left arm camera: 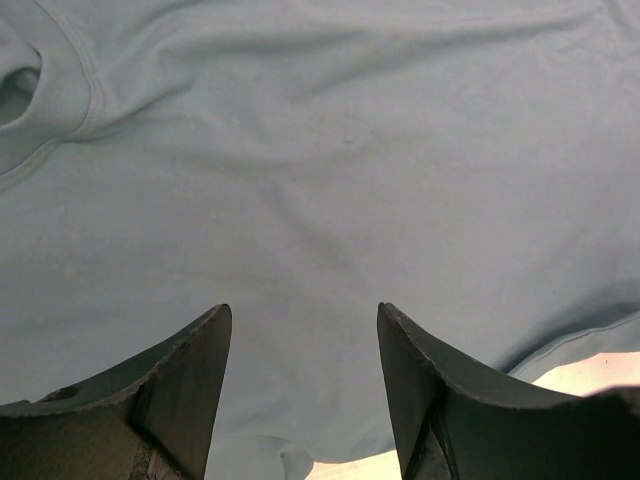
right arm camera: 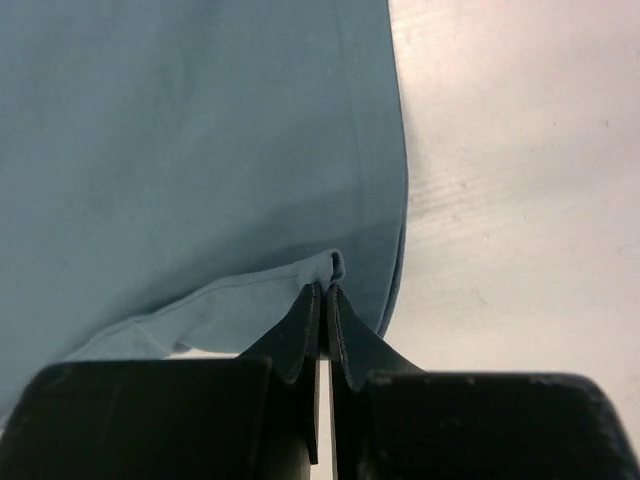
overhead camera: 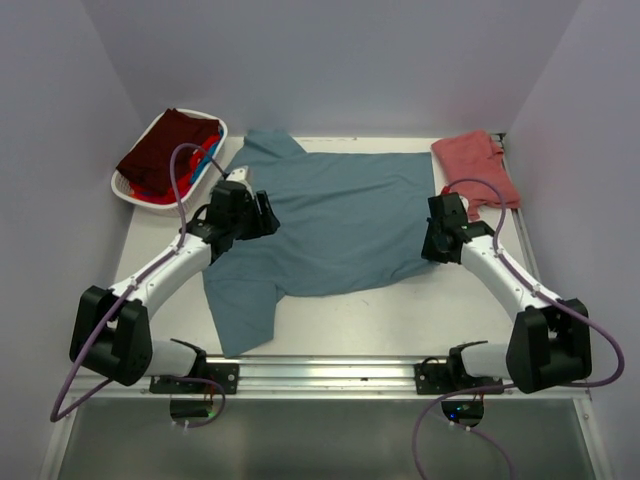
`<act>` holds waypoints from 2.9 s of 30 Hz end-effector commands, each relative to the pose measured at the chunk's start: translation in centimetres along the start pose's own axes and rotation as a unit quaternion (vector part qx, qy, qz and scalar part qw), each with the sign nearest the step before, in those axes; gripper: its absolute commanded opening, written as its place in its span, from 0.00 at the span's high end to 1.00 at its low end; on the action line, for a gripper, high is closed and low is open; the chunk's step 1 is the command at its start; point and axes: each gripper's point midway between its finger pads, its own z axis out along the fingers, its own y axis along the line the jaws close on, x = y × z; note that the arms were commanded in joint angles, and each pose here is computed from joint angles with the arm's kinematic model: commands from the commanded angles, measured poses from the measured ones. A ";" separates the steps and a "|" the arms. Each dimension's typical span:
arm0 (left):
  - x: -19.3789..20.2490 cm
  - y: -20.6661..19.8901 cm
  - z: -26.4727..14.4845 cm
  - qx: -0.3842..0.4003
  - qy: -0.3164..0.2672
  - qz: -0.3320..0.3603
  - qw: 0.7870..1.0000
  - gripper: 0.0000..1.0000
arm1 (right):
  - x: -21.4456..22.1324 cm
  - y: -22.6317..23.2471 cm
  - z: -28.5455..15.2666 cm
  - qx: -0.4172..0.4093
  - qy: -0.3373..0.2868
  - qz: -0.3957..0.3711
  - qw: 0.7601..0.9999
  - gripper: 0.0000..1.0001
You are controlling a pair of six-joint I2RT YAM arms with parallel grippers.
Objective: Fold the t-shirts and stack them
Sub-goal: Flatten the tshirt out
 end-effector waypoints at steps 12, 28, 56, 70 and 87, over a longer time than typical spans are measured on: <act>1.8 0.9 -0.9 -0.003 0.024 0.020 1.000 0.36 | 3.9 -1.7 -6.0 0.099 0.119 -0.127 0.980 1.00; 1.5 0.5 -1.4 0.004 0.021 0.025 0.999 0.36 | 2.3 -2.9 -9.5 0.159 0.099 -0.155 0.970 0.49; 3.1 1.2 0.6 0.005 0.036 0.030 0.999 0.42 | 8.7 2.9 1.7 0.033 0.137 -0.092 0.986 1.00; 3.0 1.1 0.2 0.009 0.034 0.035 0.999 0.43 | 13.2 2.0 -3.8 -0.013 0.257 -0.115 0.960 1.00; 4.4 3.7 -0.7 -0.037 0.043 0.028 0.998 0.31 | 6.2 1.3 -3.1 0.065 0.108 -0.084 0.988 1.00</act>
